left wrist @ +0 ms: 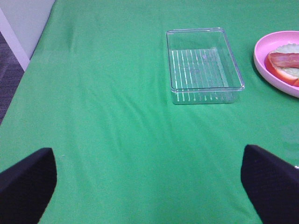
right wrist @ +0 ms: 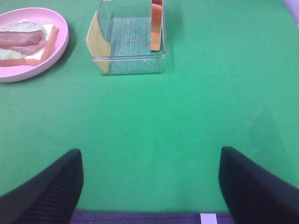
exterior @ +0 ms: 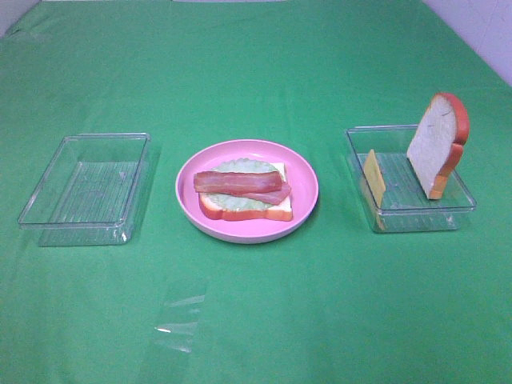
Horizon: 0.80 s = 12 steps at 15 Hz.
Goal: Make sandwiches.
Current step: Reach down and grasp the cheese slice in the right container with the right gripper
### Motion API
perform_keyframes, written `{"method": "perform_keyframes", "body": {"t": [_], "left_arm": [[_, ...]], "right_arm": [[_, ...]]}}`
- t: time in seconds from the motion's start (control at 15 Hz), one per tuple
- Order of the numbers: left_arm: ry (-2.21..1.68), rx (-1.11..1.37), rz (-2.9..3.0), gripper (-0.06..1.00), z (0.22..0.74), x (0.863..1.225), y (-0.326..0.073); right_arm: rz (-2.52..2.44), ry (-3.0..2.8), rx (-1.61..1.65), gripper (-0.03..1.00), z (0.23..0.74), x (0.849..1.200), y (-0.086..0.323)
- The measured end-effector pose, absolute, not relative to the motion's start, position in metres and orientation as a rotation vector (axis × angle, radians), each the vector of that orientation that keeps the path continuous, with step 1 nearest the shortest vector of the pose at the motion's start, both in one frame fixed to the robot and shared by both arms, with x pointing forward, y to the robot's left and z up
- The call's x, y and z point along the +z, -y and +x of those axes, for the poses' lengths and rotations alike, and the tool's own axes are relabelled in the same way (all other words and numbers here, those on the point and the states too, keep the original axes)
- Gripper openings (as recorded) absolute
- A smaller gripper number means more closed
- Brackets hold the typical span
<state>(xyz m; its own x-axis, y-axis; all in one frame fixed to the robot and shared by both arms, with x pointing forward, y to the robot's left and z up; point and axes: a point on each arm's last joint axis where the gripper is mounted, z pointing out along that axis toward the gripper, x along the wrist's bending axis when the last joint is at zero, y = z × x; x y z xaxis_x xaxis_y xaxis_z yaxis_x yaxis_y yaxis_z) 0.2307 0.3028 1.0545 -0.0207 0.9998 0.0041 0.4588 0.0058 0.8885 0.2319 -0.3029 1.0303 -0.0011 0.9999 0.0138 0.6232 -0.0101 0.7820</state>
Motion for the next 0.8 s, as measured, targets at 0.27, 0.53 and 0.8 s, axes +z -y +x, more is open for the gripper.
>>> {"method": "perform_keyframes", "body": {"t": [0.27,0.53,0.8], "left_arm": [[-1.569,0.960,1.541,0.99,0.231,1.054,-0.303],[-1.569,0.960,1.541,0.99,0.231,1.054,-0.303],[-1.569,0.960,1.541,0.99,0.231,1.054,-0.303]], "right_arm": [[1.918,-1.919,0.667,0.76,0.285,1.064,0.291],[2.040,-2.091,0.432,0.76,0.364,1.081,0.285],[2.061,-2.191,0.333,0.76,0.450,1.073,0.279]]}}
